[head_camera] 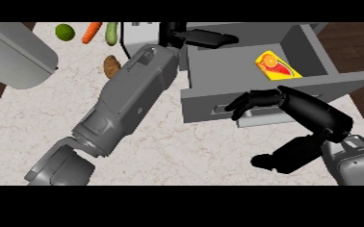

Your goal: Pick up the cup, place it into the drawer and close the drawer

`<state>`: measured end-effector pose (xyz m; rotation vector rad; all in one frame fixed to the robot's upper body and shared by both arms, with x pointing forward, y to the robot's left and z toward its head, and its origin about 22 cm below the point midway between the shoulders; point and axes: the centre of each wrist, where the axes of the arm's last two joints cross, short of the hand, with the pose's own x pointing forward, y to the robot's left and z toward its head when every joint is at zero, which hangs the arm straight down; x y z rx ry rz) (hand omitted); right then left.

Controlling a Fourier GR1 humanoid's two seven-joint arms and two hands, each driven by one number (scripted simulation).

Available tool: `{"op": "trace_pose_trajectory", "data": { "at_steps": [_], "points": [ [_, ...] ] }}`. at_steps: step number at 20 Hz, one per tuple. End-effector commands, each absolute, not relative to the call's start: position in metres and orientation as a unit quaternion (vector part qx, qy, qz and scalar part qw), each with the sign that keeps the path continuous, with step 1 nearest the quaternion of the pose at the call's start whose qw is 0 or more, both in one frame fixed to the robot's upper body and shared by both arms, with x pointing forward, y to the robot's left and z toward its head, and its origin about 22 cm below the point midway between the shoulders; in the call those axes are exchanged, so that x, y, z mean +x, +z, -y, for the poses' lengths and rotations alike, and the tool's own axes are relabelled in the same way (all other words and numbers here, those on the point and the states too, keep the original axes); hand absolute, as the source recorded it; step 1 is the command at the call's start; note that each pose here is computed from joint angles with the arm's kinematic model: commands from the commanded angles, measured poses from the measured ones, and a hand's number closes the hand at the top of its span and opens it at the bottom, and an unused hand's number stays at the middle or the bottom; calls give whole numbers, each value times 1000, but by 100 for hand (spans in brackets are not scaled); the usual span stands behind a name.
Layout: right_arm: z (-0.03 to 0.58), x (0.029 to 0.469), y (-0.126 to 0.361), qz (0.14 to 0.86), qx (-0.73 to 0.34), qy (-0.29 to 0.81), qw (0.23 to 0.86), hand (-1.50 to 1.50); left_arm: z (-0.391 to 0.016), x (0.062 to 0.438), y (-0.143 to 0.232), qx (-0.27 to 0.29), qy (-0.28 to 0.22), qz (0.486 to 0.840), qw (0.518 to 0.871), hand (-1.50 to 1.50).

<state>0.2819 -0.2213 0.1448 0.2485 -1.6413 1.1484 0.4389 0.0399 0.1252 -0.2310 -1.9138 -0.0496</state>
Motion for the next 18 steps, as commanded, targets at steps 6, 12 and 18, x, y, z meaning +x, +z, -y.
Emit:
{"op": "trace_pose_trajectory", "data": {
  "at_steps": [6, 12, 18],
  "points": [
    [203, 280, 59, 628, -27, 527, 572, -150, -71, 441, 103, -126, 15, 817, 562, -150],
    [210, 316, -2, 572, -44, 568, 590, -150, -64, 430, 94, -150, 37, 816, 557, -150],
    [209, 360, -15, 578, -70, 539, 608, 150, -106, 421, 64, -145, 43, 815, 559, -150]
  ]
}}
